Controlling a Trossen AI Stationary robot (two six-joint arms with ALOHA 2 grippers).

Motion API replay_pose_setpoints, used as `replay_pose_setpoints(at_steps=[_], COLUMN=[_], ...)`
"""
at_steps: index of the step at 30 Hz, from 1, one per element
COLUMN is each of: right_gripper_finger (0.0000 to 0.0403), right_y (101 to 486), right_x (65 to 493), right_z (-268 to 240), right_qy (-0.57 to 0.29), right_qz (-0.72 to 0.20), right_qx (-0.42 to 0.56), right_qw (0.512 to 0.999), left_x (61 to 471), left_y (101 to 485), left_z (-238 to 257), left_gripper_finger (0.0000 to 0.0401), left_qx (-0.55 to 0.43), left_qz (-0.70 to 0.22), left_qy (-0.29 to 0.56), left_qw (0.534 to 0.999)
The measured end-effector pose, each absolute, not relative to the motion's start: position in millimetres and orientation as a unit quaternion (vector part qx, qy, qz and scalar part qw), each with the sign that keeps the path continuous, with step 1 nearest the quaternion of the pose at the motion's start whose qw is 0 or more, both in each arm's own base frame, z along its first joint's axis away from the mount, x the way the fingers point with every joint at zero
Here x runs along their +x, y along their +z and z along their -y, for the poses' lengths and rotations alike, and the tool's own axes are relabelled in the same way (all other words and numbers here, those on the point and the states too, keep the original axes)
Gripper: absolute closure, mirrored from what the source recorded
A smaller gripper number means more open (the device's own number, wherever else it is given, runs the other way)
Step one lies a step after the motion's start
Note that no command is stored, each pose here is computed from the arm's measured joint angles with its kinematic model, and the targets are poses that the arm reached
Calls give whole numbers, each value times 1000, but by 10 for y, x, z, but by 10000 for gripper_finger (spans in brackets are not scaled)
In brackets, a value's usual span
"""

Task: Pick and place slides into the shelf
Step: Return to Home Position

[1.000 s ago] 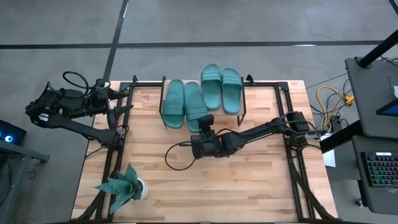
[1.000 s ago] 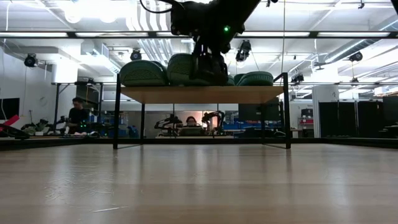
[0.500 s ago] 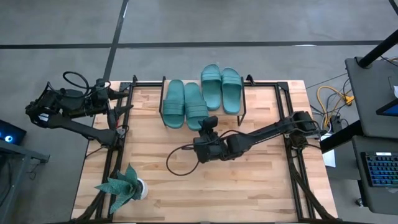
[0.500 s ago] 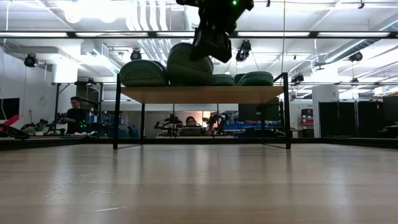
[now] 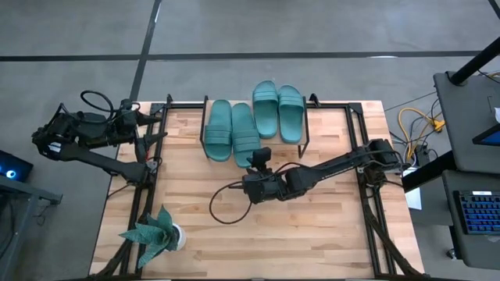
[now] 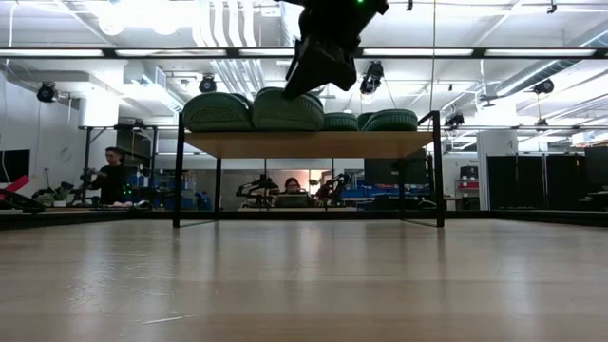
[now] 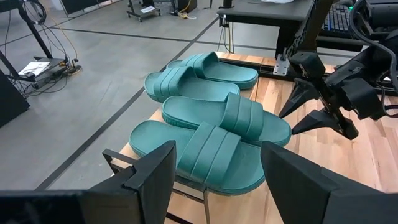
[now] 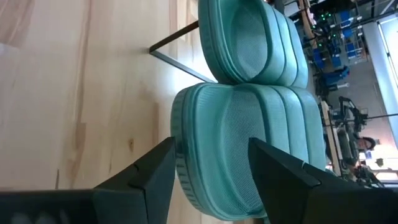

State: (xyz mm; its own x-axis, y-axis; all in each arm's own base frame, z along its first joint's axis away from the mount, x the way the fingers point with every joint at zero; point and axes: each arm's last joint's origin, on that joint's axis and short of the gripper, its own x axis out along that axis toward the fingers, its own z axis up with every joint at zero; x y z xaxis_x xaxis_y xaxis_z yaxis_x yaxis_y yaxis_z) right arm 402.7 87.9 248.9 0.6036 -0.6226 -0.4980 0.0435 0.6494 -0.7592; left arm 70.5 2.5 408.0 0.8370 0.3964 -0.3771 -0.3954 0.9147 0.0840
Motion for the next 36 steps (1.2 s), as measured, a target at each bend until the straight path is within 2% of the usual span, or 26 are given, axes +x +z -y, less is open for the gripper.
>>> replay_pose_setpoints(at_steps=[14, 20, 26, 31, 36], right_gripper_finger=[211, 213, 247, 288, 325], right_y=[2695, 2893, 2985, 2922, 2659], right_x=[4035, 4016, 3844, 3579, 3151], right_z=[-938, -1043, -1090, -1163, -1165], right_qy=[-203, -200, -128, -70, 72], right_qz=[-374, -338, -314, -292, -284], right_qx=[-362, -280, -184, -203, -224], right_qw=[829, 876, 923, 932, 930], left_x=[706, 699, 614, 545, 495], left_y=[4081, 4086, 4091, 4097, 4103], left_z=[-25, -26, -43, -56, -66], left_gripper_finger=[182, 182, 182, 182, 182], left_qx=[1, 1, -3, -7, -10], left_qz=[-196, -195, -185, -176, -168], left_qy=[207, 207, 206, 205, 205], left_qw=[958, 959, 961, 963, 964])
